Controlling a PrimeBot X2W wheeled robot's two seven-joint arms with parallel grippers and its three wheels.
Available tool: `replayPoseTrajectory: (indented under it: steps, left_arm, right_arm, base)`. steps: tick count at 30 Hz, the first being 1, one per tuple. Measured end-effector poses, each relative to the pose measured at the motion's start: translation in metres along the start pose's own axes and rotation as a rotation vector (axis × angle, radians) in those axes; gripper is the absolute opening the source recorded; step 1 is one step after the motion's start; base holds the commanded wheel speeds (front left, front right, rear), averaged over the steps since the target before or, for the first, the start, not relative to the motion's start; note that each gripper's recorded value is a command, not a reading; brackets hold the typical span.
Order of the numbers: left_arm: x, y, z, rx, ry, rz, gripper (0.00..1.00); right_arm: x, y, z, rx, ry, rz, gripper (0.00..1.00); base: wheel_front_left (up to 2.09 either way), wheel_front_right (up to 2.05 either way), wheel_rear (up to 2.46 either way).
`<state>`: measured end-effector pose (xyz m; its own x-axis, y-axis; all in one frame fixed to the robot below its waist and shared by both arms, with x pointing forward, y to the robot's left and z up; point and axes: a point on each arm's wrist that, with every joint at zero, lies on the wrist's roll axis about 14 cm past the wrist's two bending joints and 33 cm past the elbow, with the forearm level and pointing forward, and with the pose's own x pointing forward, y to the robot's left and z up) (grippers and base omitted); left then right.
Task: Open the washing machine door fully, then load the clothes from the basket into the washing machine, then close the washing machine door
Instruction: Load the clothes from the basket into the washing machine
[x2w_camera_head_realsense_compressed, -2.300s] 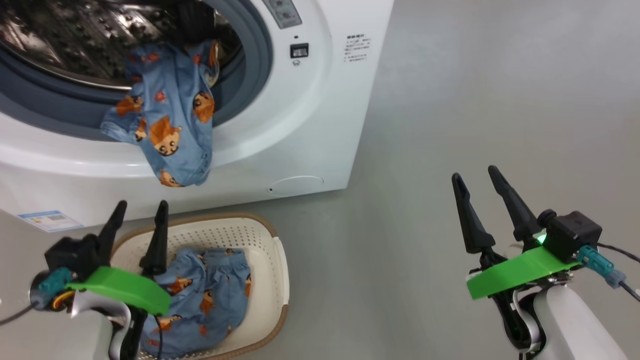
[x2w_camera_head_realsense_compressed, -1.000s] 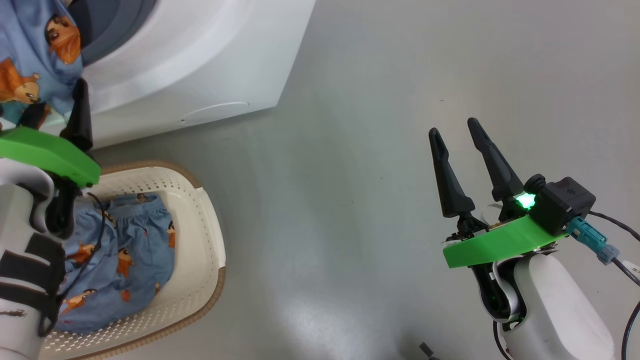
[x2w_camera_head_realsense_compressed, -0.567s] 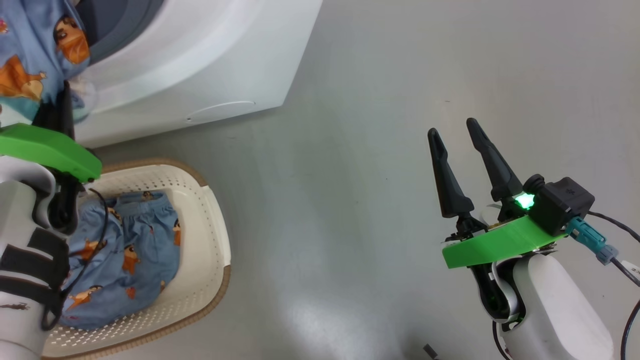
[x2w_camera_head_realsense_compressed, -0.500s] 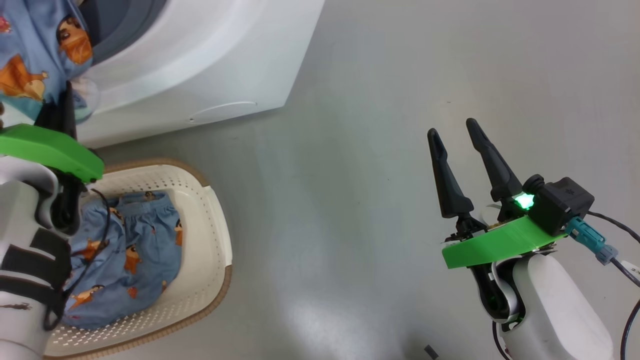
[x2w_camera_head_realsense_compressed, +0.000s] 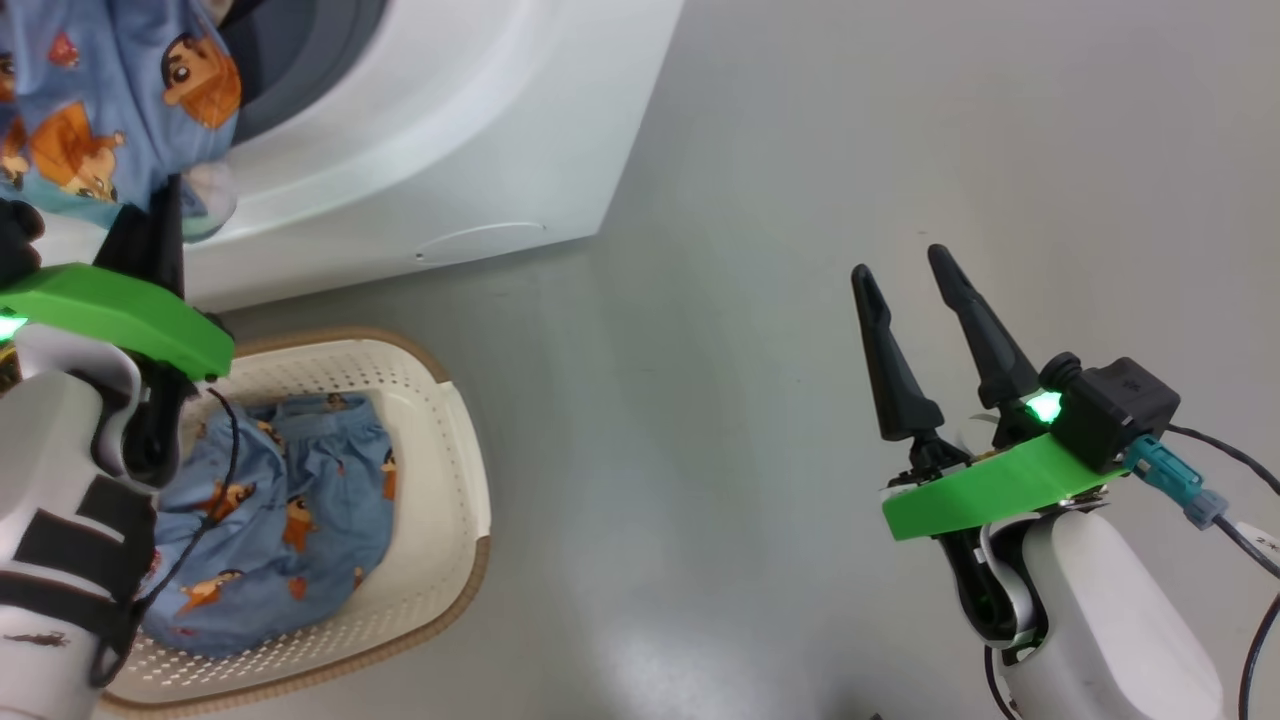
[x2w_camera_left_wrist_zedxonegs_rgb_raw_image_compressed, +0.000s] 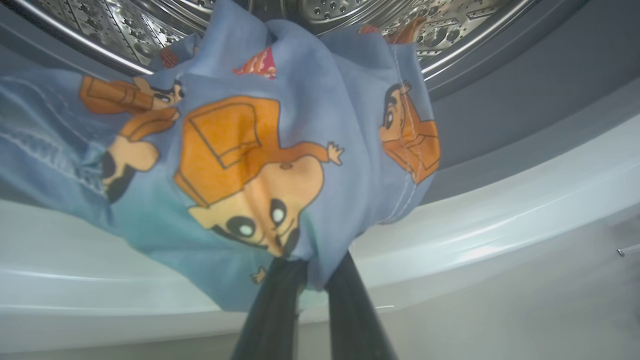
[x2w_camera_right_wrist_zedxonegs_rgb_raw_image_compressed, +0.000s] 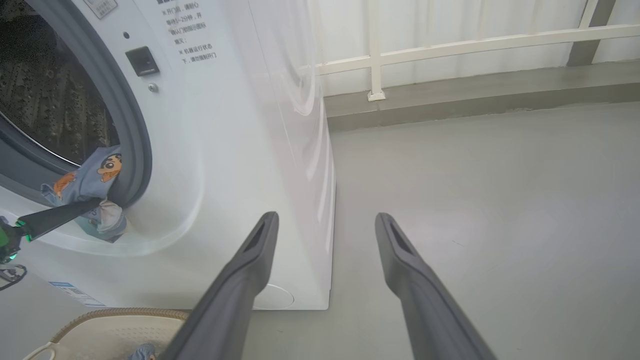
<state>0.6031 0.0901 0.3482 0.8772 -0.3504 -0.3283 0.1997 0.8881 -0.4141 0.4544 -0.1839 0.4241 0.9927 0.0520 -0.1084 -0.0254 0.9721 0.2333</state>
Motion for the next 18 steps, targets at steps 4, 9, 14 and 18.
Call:
replayPoseTrajectory:
  steps: [4,9,14,18]
  left_arm:
    - [-0.006,-0.003,0.025,0.021,-0.07,-0.028,0.0]
    - [-0.013,-0.008,0.058,0.043,-0.159,-0.05,0.0]
    - [-0.009,-0.005,0.068,0.113,-0.143,-0.048,0.0]
    - [0.009,-0.001,0.079,0.178,-0.103,-0.032,0.0]
  right_arm:
    - [0.002,0.002,0.002,0.006,-0.009,0.005,1.0]
    - [0.006,0.011,0.001,0.016,-0.008,0.029,1.0]
    - [0.007,0.018,-0.003,0.023,0.003,0.05,1.0]
    - [0.006,0.013,-0.007,0.025,0.013,0.036,1.0]
  base:
    - [0.0,0.0,0.0]
    - [0.0,0.0,0.0]
    - [0.0,0.0,0.0]
    - [0.0,0.0,0.0]
